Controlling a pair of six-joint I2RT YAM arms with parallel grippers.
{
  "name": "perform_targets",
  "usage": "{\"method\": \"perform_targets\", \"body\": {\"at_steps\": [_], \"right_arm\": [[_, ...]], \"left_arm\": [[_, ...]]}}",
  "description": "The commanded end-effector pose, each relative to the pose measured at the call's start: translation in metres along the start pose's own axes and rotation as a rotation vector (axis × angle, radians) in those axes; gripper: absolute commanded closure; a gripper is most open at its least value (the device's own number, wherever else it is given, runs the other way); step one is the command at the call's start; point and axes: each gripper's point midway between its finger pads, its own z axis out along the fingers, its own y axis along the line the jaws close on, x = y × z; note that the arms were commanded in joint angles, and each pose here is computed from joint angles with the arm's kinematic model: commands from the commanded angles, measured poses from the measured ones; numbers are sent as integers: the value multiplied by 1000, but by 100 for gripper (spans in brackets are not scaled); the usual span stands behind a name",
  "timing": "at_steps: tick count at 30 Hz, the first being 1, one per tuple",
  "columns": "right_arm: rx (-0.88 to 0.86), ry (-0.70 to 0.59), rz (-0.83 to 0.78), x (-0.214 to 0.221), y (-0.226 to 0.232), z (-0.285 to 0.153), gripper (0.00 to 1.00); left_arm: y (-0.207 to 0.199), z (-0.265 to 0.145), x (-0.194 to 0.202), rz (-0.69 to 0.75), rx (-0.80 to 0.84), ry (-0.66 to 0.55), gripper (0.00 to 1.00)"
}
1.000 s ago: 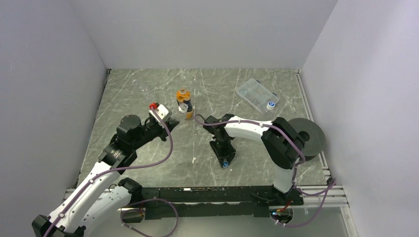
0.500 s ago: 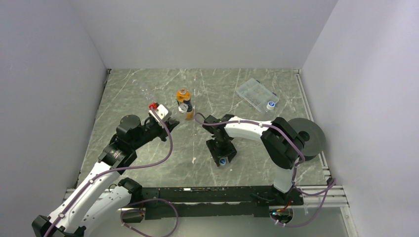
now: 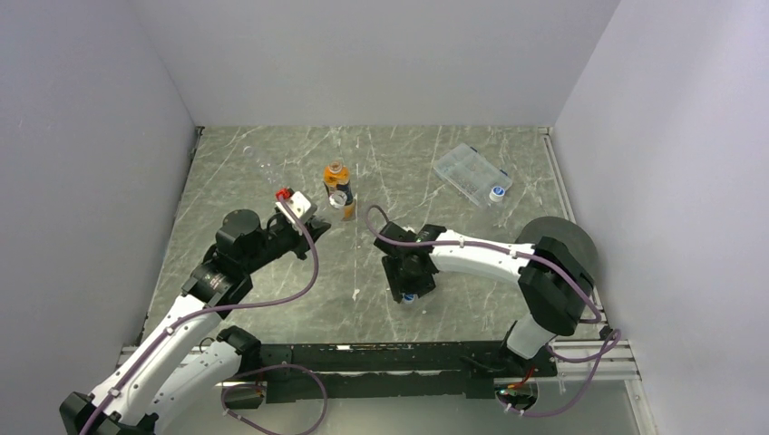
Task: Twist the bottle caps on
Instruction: Place the bottle cap at the center of the board, then screw the bottle cap onto the plastic bottle.
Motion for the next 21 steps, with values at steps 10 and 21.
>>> {"method": "perform_targets", "body": {"at_steps": [10, 21], "right_arm": [[22, -154, 116, -8, -8, 14, 49], [32, -201, 110, -20, -7, 19, 52]], "left_arm": [[-2, 4, -14, -7, 25, -40, 100], [-3, 5, -14, -11, 29, -38, 100]]}}
